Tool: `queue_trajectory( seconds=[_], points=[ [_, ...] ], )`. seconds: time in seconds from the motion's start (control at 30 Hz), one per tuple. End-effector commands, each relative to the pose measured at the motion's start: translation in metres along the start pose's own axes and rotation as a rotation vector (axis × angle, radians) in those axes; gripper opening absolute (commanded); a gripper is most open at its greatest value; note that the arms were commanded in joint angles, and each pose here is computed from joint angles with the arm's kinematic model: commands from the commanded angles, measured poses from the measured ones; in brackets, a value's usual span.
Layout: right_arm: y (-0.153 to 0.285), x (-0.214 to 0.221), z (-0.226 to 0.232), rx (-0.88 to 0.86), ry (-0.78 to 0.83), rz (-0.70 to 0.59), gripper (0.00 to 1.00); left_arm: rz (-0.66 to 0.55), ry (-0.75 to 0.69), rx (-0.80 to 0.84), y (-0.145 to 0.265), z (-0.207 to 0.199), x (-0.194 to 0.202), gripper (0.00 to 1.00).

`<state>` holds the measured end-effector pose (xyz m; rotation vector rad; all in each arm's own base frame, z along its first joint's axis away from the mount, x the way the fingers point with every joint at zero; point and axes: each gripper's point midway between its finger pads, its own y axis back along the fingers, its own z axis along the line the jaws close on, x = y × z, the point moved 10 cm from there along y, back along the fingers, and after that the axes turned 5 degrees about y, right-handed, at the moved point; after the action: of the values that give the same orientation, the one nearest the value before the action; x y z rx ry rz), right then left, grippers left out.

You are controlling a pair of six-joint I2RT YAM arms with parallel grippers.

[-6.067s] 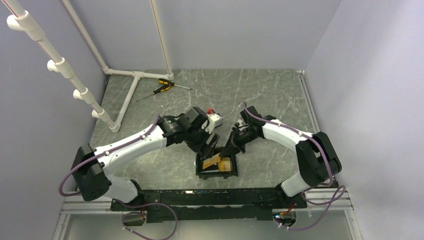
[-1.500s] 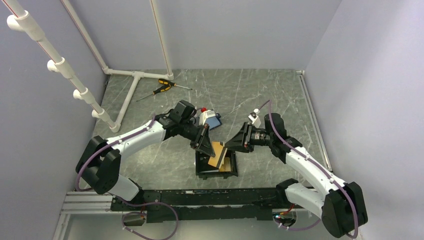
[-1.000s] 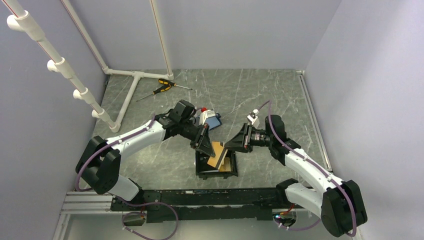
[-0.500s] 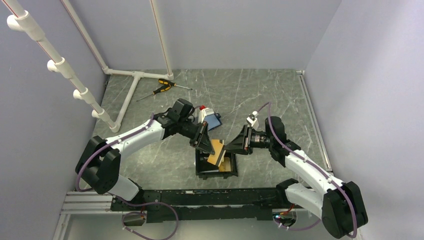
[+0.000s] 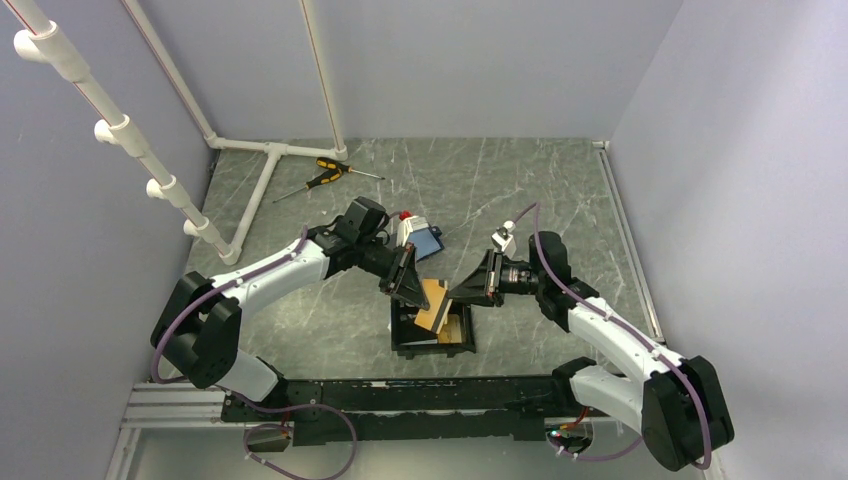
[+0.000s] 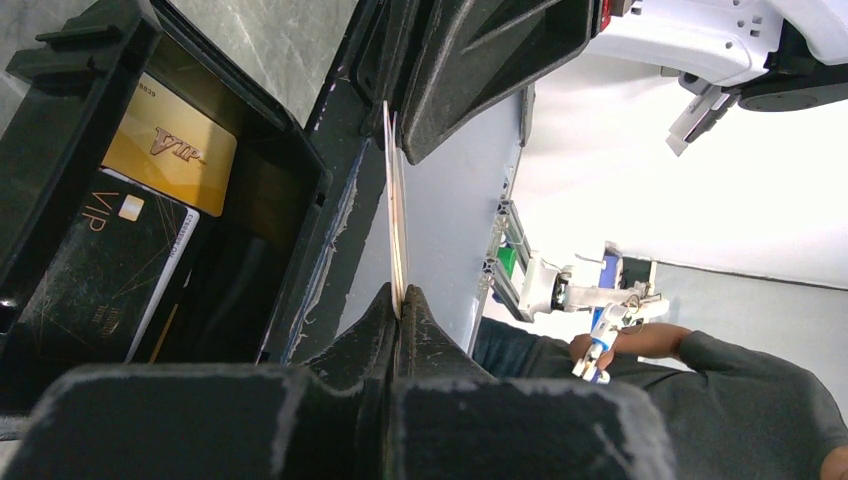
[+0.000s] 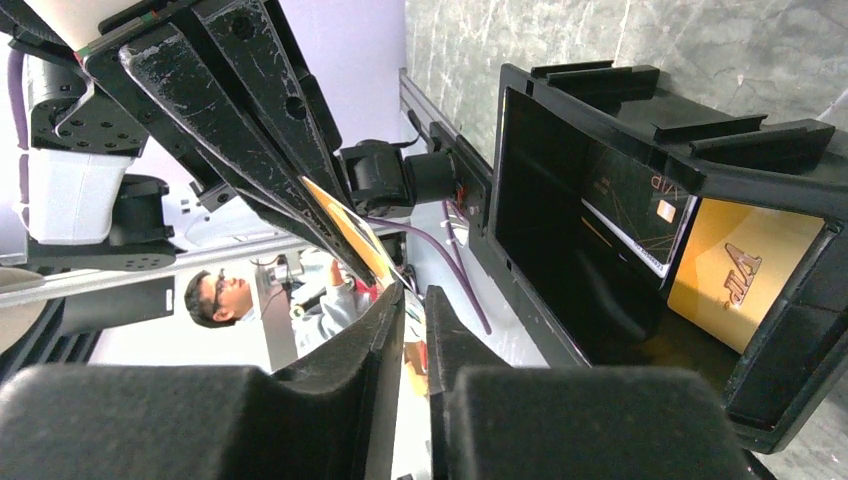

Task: Put the credit cards into the card holder
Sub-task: Pick up the credit card from the storage box.

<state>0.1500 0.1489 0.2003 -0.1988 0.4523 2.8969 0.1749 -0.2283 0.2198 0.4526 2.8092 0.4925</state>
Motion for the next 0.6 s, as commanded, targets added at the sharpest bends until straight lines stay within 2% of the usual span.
queue_trajectory(
  seconds=[0.0, 0.1, 0.17, 0.57],
  points=[
    [0.002, 0.001, 0.004, -0.023, 0.039, -0.002, 0.1, -0.004, -0.046, 0.039, 0.004, -0.009, -0.002, 0.0],
    [0.005, 0.004, 0.001, -0.002, 0.039, -0.003, 0.0, 0.001, -0.019, -0.003, 0.006, -0.001, 0.0, 0.0],
    [0.006, 0.005, -0.002, 0.011, 0.034, 0.0, 0.0, 0.005, 0.01, -0.049, 0.008, 0.007, 0.001, 0.02],
    [0.0, 0.001, -0.012, 0.03, 0.005, 0.035, 0.0, 0.022, 0.073, -0.085, 0.002, 0.024, 0.0, 0.18]
  ],
)
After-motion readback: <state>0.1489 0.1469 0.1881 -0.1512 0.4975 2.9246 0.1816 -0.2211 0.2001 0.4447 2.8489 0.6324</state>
